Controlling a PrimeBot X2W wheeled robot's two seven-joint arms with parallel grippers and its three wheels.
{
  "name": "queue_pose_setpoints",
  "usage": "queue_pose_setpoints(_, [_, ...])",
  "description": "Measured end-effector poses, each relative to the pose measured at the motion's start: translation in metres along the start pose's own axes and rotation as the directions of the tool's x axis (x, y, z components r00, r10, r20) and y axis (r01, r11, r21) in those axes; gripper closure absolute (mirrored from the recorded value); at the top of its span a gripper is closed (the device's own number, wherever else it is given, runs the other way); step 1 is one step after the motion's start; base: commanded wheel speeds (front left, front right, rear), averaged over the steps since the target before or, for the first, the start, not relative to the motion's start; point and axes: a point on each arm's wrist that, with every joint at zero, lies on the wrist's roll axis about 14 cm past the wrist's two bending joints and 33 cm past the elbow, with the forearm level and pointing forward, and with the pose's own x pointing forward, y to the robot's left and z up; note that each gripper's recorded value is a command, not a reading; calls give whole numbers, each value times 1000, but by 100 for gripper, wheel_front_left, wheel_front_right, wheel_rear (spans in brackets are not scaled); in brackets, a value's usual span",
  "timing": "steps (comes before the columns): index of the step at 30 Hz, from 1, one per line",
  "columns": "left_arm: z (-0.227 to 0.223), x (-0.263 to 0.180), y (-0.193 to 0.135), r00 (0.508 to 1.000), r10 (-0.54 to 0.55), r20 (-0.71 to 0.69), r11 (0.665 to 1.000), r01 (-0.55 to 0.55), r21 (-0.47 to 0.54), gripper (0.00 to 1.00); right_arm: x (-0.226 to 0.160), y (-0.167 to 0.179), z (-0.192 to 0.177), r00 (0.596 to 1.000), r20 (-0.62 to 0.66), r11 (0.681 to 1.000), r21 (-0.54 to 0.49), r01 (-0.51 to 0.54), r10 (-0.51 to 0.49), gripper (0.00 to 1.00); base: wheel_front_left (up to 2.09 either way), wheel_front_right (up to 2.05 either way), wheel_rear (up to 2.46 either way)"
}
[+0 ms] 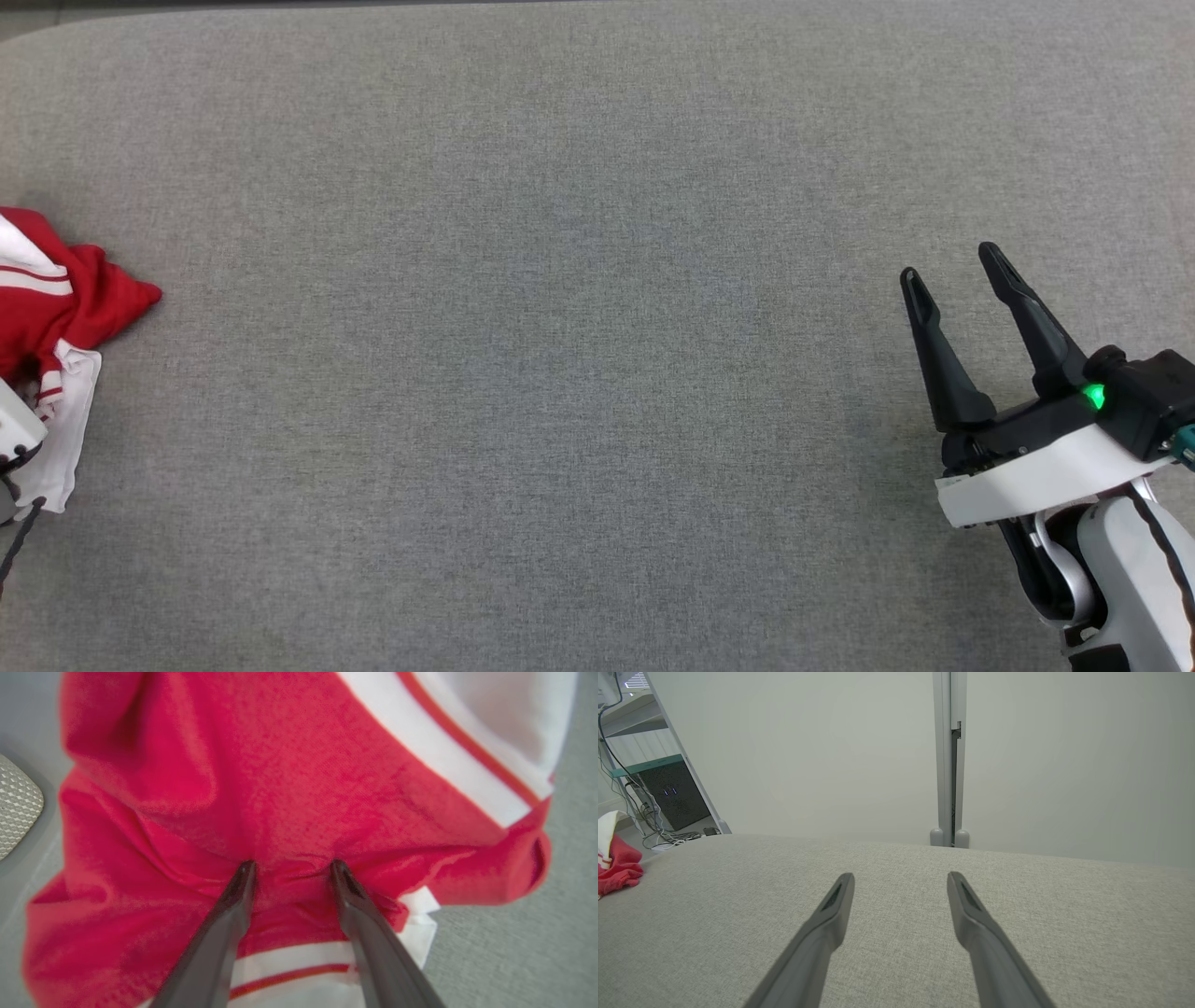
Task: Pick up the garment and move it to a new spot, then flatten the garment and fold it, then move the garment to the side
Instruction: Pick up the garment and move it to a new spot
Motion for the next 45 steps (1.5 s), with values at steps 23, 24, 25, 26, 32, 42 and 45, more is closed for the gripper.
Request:
queue_pose_setpoints(23, [122,-141,-128,820,-431,377,850,228,475,100,-43,33,65,988,152,999,17,37,-39,0,0,0,0])
queue_pose_setpoints(24, [122,-151,-138,802,-462,378,830,240,504,100,-47,32,69,986,160,999,14,45,-47,0,0,0,0])
queue_pose_setpoints(25, [123,-163,-150,780,-497,380,807,255,532,100,-52,31,72,984,170,998,12,54,-55,0,0,0,0])
queue_pose_setpoints(26, [124,-175,-162,755,-532,383,784,268,560,100,-56,31,76,982,178,998,10,62,-63,0,0,0,0])
queue_pose_setpoints(32, [112,-248,-240,581,-739,340,613,370,698,100,-84,18,99,963,241,991,-11,130,-124,0,0,0,0])
queue_pose_setpoints(42, [70,-380,-359,137,-959,248,281,565,775,100,-114,-16,123,922,312,968,-28,249,-228,0,0,0,0])
queue_pose_setpoints(45, [68,-387,-364,104,-961,255,267,580,769,100,-117,-23,125,917,314,962,-30,270,-248,0,0,0,0])
